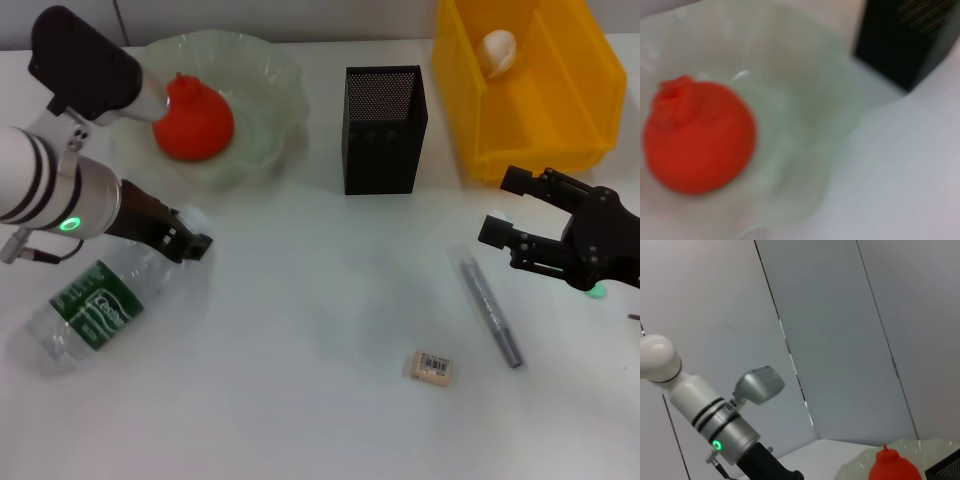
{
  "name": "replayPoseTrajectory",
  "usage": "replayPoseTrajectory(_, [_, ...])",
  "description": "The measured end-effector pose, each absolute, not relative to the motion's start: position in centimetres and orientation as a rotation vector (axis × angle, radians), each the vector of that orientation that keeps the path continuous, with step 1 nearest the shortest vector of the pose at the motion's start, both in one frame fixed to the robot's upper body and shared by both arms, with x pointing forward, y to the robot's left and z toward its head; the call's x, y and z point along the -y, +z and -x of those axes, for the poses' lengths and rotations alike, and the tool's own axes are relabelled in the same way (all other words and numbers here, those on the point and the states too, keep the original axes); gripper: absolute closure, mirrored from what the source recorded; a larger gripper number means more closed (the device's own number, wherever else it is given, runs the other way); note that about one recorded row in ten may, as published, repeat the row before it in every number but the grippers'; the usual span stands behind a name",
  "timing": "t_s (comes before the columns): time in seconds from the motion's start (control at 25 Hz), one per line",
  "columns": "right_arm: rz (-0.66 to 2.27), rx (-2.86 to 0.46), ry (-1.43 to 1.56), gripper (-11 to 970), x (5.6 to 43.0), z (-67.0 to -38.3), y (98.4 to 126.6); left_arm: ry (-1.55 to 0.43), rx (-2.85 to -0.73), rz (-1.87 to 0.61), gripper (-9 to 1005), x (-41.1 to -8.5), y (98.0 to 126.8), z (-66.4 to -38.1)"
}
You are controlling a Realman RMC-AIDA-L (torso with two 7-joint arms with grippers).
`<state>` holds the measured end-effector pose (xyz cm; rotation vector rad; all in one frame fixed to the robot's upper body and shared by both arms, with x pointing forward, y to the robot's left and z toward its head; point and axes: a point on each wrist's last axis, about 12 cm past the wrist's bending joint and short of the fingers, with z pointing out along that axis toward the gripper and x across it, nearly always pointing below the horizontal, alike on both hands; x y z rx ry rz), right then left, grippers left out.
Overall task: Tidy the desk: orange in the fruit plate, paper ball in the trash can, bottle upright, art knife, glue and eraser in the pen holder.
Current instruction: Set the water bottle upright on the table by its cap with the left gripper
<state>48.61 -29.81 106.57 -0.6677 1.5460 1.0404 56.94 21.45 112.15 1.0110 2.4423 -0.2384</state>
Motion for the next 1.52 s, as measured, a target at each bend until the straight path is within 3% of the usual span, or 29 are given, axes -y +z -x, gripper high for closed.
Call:
replayPoseTrajectory(0.28, [0.667, -1.530, 1.084, 124, 28.6, -49.4, 106.8, -0.733, -2.283, -0.941, 558, -24.7, 113.8, -56.3])
replayPoseTrajectory(0.32, [0.665, -1.526, 1.105, 124, 28.1, -49.6, 106.8, -0.869, -2.195, -0.910, 558, -25.9, 113.8, -56.1])
replayPoseTrajectory(0.48, [0.664, -1.522, 1.132, 124, 27.5, -50.0, 106.8, -1.028, -2.040, -0.847, 557, -27.5, 113.4, -55.5])
replayPoseTrajectory(0.52, [0.662, -1.520, 1.153, 124, 27.0, -50.3, 106.9, -1.091, -1.907, -0.794, 557, -28.4, 112.8, -54.8])
replayPoseTrajectory(0.8, [0.614, -1.519, 1.168, 125, 25.7, -51.3, 107.0, -1.057, -1.505, -0.618, 557, -29.3, 110.2, -52.4])
replayPoseTrajectory(1.04, [0.525, -1.530, 1.151, 125, 25.3, -51.9, 106.7, -0.806, -1.300, -0.515, 558, -28.3, 106.6, -49.9])
replayPoseTrajectory(1.32, [0.480, -1.532, 1.149, 125, 24.9, -52.2, 106.5, -0.570, -1.353, -0.439, 506, -26.9, 103.4, -48.7])
replayPoseTrajectory(1.52, [0.466, -1.536, 1.146, 126, 24.8, -52.2, 106.3, -0.568, -1.438, -0.372, 463, -26.8, 102.6, -49.2])
